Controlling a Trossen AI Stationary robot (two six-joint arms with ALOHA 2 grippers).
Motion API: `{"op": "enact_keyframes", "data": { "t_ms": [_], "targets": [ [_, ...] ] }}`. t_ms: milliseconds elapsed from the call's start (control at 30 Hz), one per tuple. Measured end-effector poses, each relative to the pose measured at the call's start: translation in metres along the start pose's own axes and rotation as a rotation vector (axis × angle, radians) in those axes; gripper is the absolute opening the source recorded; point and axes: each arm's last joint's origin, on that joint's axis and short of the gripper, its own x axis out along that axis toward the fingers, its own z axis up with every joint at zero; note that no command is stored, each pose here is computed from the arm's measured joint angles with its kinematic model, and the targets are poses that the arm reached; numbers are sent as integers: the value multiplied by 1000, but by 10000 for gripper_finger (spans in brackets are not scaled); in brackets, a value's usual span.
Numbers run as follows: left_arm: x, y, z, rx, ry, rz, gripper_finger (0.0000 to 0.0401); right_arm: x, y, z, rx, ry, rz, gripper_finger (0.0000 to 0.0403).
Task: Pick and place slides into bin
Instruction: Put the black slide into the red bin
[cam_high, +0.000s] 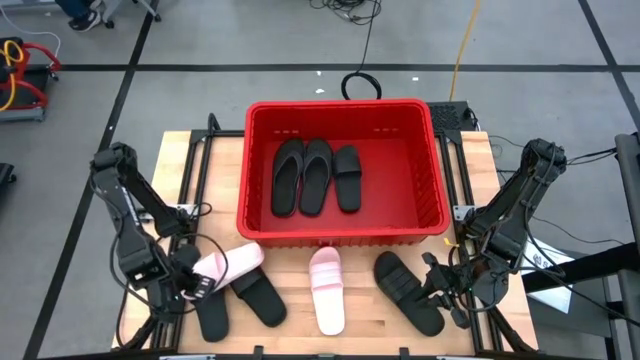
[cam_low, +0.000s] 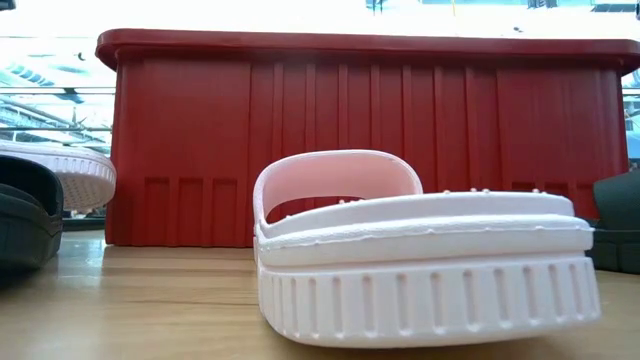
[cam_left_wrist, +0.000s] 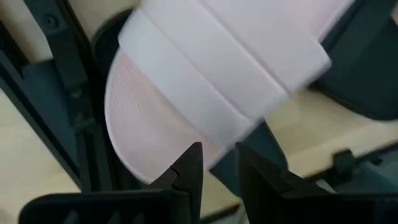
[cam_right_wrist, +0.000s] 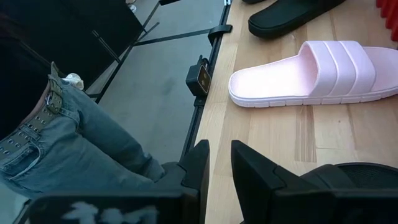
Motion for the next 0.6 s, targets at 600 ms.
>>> {"op": "enact_keyframes", "data": {
  "t_ms": [600],
  "targets": [
    [6,6,0,46,-52,-107,88,0,0,0,29,-2,-2,56]
  ]
}}
